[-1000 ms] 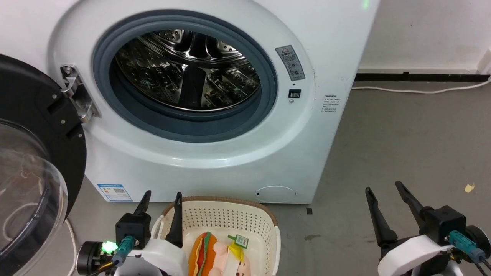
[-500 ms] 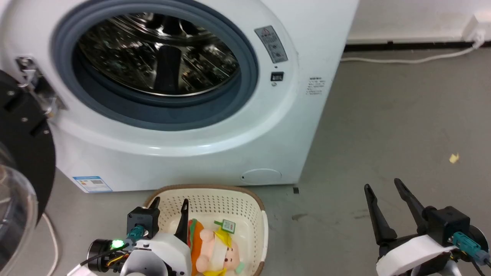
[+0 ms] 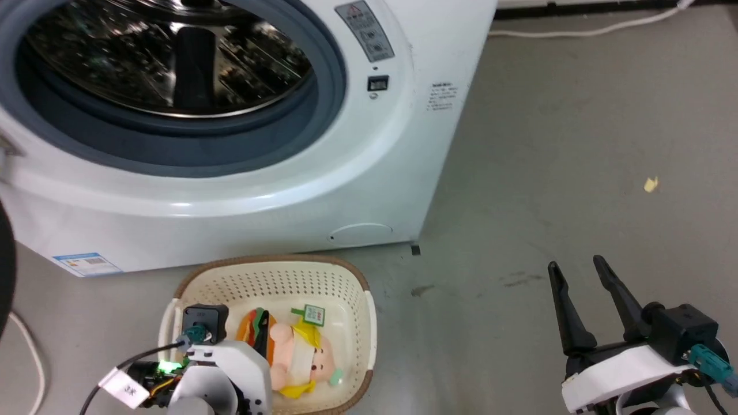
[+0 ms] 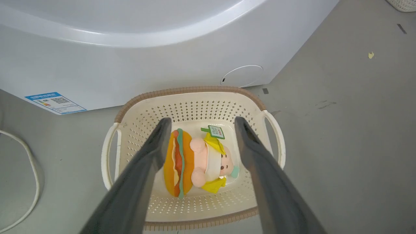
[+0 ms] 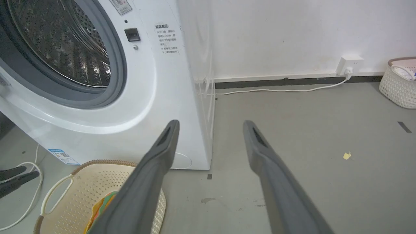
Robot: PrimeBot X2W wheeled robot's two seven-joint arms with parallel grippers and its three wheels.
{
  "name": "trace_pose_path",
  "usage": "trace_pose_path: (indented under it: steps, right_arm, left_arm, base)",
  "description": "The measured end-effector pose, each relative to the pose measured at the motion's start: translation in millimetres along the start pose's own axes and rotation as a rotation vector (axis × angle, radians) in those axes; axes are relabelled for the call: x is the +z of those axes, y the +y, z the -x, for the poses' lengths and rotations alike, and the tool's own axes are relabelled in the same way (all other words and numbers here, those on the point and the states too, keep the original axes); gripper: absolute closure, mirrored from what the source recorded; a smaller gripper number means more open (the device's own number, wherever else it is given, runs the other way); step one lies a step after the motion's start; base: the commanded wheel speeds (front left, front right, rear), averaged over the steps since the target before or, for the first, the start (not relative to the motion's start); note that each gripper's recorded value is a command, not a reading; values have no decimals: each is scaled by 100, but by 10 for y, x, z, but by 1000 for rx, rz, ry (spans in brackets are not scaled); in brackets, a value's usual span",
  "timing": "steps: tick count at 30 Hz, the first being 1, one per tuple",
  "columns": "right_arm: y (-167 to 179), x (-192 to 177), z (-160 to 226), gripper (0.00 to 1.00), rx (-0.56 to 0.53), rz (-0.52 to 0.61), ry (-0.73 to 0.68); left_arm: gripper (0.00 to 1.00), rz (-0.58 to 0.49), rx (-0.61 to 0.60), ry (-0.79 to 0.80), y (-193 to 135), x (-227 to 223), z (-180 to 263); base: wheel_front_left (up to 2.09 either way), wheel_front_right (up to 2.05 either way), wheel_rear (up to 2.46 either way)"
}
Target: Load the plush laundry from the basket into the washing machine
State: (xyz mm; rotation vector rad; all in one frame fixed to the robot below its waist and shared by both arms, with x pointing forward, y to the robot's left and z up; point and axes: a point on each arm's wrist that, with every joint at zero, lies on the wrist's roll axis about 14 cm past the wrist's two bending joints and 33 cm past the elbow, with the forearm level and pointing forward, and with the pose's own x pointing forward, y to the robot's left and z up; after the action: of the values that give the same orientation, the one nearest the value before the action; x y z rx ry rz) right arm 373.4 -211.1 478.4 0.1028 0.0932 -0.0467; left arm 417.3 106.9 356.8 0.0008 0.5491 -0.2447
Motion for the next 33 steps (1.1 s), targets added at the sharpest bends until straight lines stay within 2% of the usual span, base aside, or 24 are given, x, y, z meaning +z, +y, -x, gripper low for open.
trace_pose_path:
  steps: [17,33]
  right_arm:
    - [-210,-182,-88,0,-74,-60,32]
    - [-443,-391,-119,0,-158,-91,71]
  left_arm:
    - [0,-70,-40,250,67,-619,-516]
    - [0,-153,-111,472,-25,-1170,-942]
  base:
    - [0,0,0]
    - [0,0,0]
